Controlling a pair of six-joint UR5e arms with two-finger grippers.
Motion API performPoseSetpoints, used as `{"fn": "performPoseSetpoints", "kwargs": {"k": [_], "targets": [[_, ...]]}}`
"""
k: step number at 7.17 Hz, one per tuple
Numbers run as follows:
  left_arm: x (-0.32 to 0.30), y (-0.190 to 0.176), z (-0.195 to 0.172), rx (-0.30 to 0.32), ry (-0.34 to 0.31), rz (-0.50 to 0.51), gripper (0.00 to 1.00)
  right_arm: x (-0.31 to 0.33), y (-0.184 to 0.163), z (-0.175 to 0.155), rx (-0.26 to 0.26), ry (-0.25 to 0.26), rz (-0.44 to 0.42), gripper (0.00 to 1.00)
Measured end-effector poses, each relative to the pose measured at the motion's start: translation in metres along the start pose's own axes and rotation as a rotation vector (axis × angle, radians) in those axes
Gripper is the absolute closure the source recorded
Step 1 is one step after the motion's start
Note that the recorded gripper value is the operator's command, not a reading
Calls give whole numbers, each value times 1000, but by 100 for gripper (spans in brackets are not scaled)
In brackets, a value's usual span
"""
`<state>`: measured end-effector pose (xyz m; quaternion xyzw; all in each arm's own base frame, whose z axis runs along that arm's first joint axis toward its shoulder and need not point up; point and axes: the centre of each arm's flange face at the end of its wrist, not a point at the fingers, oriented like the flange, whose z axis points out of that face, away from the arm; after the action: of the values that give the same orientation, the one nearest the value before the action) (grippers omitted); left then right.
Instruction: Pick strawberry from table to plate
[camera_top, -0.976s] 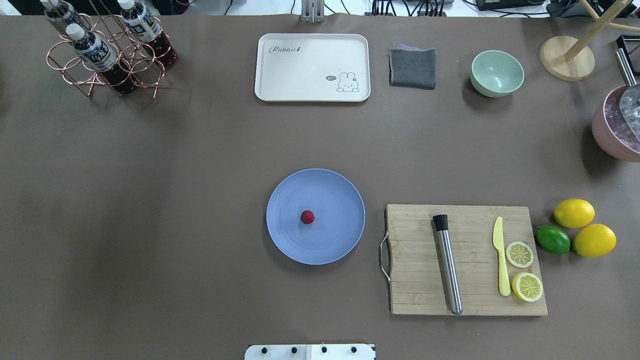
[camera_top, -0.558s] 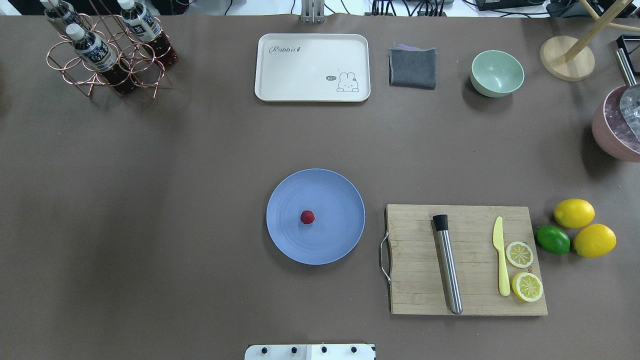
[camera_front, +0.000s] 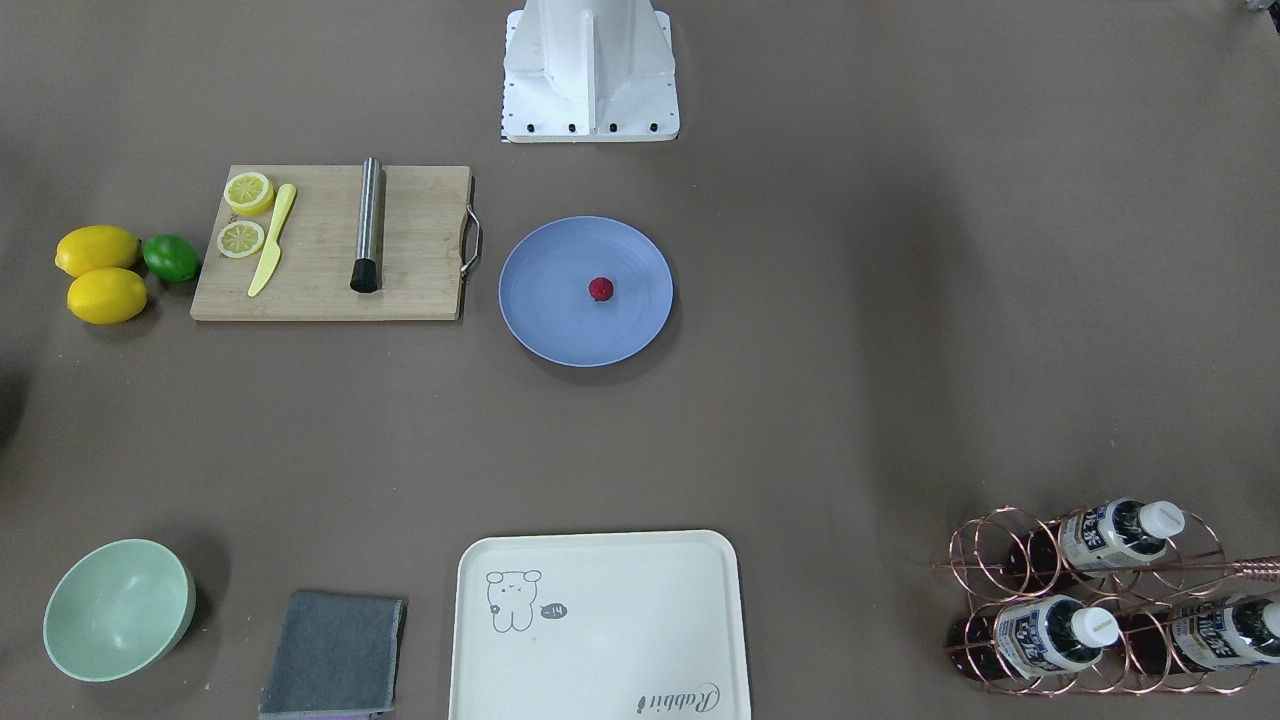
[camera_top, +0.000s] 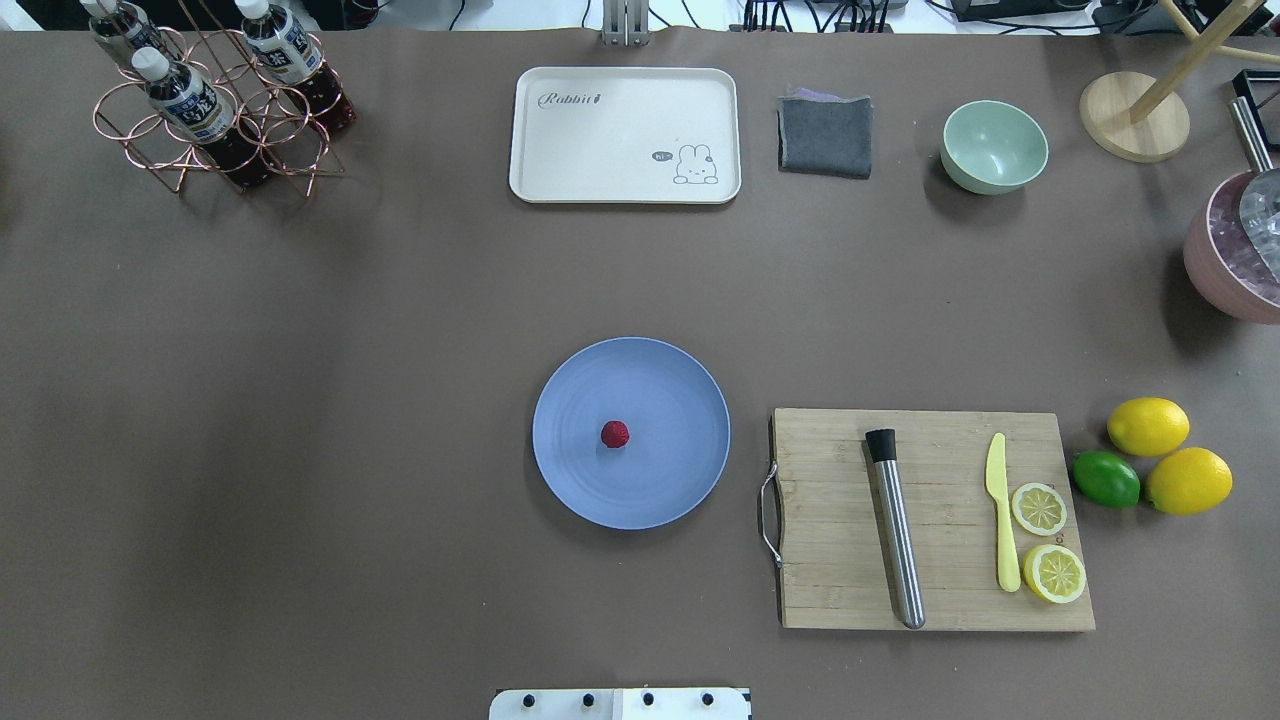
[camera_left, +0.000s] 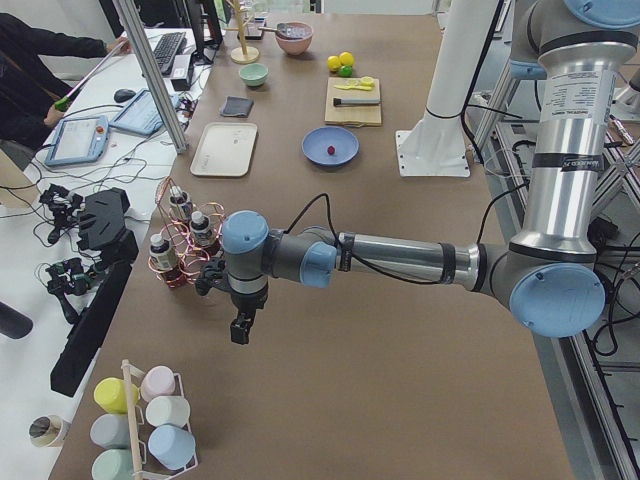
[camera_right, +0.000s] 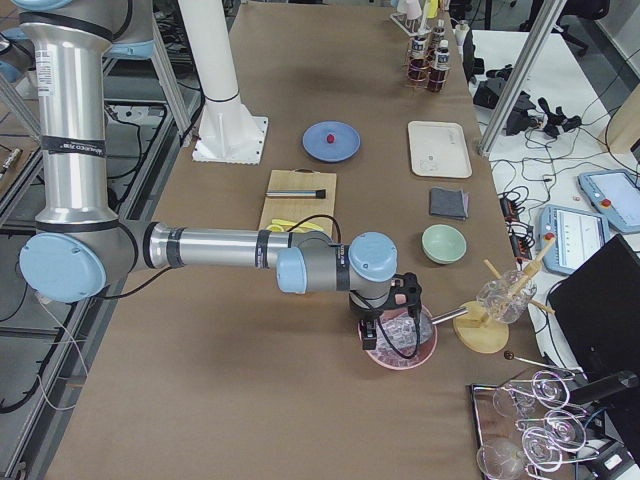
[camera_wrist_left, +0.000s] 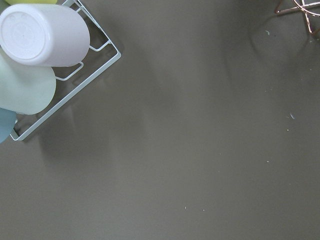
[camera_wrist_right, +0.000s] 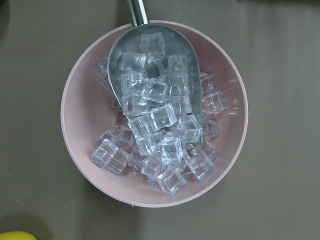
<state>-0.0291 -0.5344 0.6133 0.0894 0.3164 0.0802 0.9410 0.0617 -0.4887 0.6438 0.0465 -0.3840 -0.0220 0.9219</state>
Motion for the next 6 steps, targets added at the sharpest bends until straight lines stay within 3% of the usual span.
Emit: {"fn": "performPoseSetpoints", "kwargs": {"k": [6], "targets": [[-1, 0, 0, 0, 0, 1, 2, 2, 1, -4, 9, -1, 3, 0]]}}
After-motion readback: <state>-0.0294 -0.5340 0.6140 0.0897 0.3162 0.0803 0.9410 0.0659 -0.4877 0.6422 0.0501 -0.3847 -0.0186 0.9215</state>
